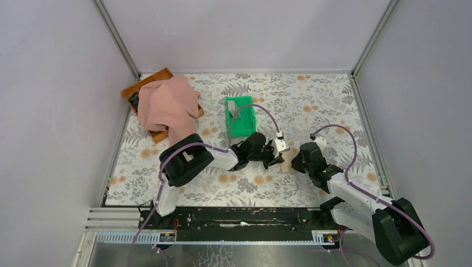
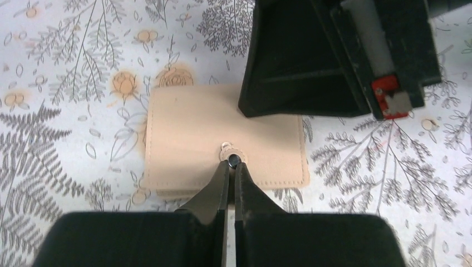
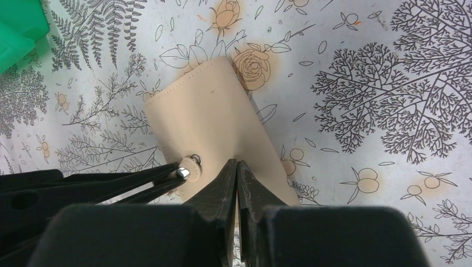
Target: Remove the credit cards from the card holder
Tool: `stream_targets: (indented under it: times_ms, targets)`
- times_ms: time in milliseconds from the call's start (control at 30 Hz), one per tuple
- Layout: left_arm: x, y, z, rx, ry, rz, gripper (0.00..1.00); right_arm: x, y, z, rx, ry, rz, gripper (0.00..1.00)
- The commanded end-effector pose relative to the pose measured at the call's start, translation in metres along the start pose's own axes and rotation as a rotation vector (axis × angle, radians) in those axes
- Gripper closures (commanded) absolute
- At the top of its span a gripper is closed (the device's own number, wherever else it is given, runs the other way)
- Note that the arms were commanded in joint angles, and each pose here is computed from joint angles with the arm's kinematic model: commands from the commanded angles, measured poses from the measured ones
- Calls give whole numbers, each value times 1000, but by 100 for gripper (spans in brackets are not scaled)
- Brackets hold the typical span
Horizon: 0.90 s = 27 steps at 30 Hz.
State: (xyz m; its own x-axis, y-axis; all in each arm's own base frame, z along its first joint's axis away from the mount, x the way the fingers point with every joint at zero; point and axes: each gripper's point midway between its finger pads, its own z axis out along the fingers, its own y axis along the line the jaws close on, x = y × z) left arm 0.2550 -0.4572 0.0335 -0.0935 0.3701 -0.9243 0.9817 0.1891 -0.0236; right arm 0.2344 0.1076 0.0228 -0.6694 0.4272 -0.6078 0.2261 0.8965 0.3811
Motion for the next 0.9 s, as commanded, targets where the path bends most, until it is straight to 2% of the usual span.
stream_targets:
  times_ms: [0, 133, 533, 700, 800, 867]
  targets:
    - [-10, 4, -23, -23, -22, -78, 100, 17, -8, -2, 16, 63, -9, 91]
    - [-29, 6, -36, -29, -103, -106, 100, 17, -7, -2, 6, 67, -13, 91]
    - [-31, 29, -57, -206, -135, -171, 100, 18, -4, -1, 0, 80, -24, 92]
    - [-68, 33, -79, -271, -220, -167, 100, 11, 6, -10, -55, 56, -17, 92]
    - [-93, 31, -86, -253, -246, -141, 100, -5, 18, -21, -110, 0, -10, 80]
    - [-103, 30, -86, -239, -249, -127, 100, -14, 24, -29, -135, -28, -11, 76]
